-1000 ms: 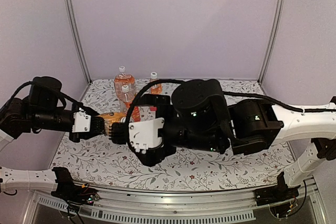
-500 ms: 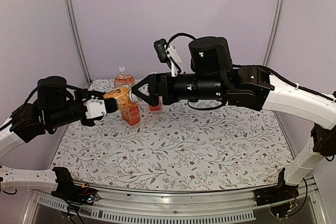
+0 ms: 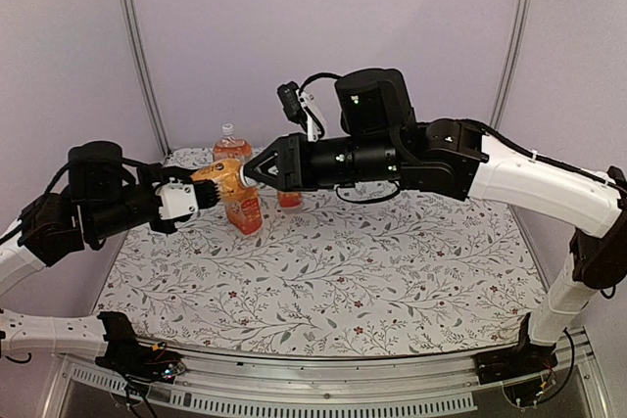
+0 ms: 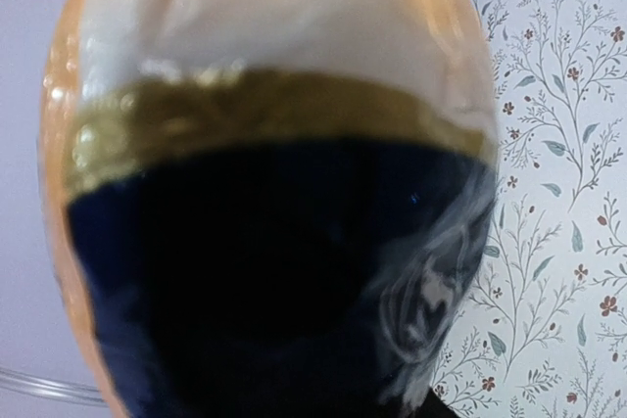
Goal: Unscrew the bottle caps
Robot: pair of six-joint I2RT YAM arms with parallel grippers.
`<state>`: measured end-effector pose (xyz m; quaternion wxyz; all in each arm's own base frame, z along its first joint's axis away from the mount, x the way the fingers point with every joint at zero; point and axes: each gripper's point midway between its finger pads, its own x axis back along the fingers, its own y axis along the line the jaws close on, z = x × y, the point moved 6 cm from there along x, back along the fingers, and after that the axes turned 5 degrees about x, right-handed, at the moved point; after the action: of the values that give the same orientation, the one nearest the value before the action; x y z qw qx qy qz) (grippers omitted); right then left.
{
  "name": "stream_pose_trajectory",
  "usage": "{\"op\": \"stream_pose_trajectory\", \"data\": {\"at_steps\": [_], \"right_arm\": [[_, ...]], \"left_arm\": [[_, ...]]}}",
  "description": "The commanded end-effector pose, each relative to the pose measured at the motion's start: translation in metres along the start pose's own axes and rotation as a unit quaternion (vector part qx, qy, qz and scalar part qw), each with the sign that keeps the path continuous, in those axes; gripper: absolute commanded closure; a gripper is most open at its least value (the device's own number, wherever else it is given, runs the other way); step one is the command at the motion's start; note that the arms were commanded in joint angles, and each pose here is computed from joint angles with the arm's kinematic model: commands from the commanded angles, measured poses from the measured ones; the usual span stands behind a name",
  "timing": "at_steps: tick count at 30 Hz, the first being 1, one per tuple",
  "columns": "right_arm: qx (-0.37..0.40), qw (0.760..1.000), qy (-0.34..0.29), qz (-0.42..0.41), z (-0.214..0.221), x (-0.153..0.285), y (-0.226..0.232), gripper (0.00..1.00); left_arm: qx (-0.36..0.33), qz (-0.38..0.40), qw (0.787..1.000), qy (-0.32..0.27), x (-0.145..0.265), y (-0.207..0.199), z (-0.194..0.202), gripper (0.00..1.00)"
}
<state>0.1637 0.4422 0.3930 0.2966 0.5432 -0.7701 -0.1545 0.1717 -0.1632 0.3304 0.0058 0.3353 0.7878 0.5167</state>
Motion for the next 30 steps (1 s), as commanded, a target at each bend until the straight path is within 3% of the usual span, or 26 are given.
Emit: {"op": "stream_pose_trajectory", "data": {"at_steps": [1, 4, 5, 9, 12, 14, 15, 19, 21, 22, 25, 30], "right_arm": [[-0.009, 1.0, 0.014, -0.026, -0.001, -0.005, 0.005, 0.77], [-0.011, 0.999, 0.024, -0.032, 0.003, -0.007, 0.005, 0.9], [-0.01, 0.999, 0.029, -0.037, 0.004, -0.007, 0.006, 0.98], [0.038, 0.995, 0.058, -0.075, 0.012, -0.006, 0.02, 1.0], [0.182, 0.979, 0.083, -0.05, 0.034, 0.0, 0.035, 1.0], [0.291, 0.951, 0.099, -0.038, 0.052, 0.004, 0.043, 1.0], [0.358, 0.927, 0.102, -0.033, 0.059, 0.007, 0.045, 1.0], [0.501, 0.859, 0.097, 0.032, 0.067, 0.017, 0.049, 1.0], [0.576, 0.81, 0.096, 0.055, 0.077, 0.021, 0.056, 1.0], [0.629, 0.769, 0.095, 0.058, 0.085, 0.023, 0.063, 1.0], [0.723, 0.679, 0.084, 0.098, 0.089, 0.025, 0.07, 1.0], [0.796, 0.579, 0.076, 0.156, 0.092, 0.022, 0.077, 1.0]], "left_arm": [[0.002, -0.009, 1.0, -0.012, 0.001, 0.004, -0.005, 0.81], [0.004, -0.011, 1.0, -0.014, 0.002, 0.005, -0.006, 0.81], [0.005, -0.012, 1.0, -0.013, 0.002, 0.006, -0.006, 0.81], [0.017, 0.005, 1.0, -0.025, 0.006, 0.006, -0.01, 0.82], [0.024, 0.07, 0.996, -0.057, 0.018, -0.003, -0.017, 0.85], [0.026, 0.136, 0.988, -0.073, 0.029, -0.017, -0.019, 0.86], [0.027, 0.166, 0.983, -0.08, 0.034, -0.022, -0.02, 0.86], [0.015, 0.292, 0.951, -0.097, 0.058, -0.048, -0.02, 0.84], [0.006, 0.33, 0.938, -0.101, 0.067, -0.057, -0.018, 0.84], [0.006, 0.337, 0.936, -0.098, 0.068, -0.059, -0.016, 0.85], [-0.003, 0.334, 0.938, -0.087, 0.066, -0.061, -0.012, 0.85], [-0.01, 0.333, 0.94, -0.08, 0.064, -0.063, -0.009, 0.85]]}}
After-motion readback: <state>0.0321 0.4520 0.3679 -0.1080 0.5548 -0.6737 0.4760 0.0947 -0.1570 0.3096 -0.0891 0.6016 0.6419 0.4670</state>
